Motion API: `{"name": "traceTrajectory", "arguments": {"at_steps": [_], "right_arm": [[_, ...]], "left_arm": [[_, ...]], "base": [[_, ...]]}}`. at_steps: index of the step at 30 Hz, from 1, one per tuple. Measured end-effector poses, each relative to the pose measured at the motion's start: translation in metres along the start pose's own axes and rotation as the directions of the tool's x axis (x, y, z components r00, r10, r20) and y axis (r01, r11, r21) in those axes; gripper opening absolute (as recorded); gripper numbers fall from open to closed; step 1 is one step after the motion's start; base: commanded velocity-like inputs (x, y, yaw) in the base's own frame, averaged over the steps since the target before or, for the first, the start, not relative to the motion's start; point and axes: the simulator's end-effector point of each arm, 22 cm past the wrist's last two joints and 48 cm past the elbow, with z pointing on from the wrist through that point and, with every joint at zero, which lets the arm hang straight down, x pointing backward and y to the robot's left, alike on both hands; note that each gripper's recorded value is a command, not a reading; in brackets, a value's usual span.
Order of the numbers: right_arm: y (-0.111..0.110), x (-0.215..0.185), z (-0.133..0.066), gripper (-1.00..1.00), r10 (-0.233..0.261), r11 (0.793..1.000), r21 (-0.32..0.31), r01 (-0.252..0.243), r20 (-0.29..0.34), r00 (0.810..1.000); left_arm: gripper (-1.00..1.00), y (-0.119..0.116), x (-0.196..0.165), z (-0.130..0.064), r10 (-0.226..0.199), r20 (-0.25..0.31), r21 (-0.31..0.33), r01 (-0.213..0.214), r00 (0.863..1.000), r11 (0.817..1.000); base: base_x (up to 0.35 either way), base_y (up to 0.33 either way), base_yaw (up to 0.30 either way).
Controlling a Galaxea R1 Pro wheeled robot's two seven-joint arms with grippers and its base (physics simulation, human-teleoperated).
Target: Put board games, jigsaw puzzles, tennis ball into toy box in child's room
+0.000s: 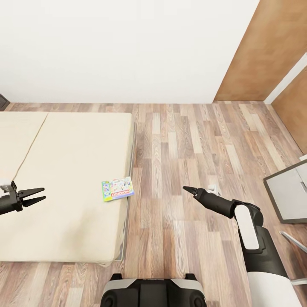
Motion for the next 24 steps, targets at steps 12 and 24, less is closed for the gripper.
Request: {"name": "traceTrajectory", "arguments": {"at_steps": [12,24], "right_arm": [[0.009,-0.006,-0.005,1.00,-0.012,1.000,-0.010,0.012,0.018,1.000],[0.019,-0.011,-0.010,1.00,-0.024,0.999,-0.022,0.024,0.030,0.999]], "left_arm": [[1.00,-0.010,-0.004,-0.004,0.014,0.010,0.009,-0.014,1.000,1.000],[1.00,-0.015,-0.004,-0.008,0.056,0.019,0.015,-0.057,0.998,0.998]], "base": [[0.000,0.000,0.000],[0.000,0.000,0.000]]}}
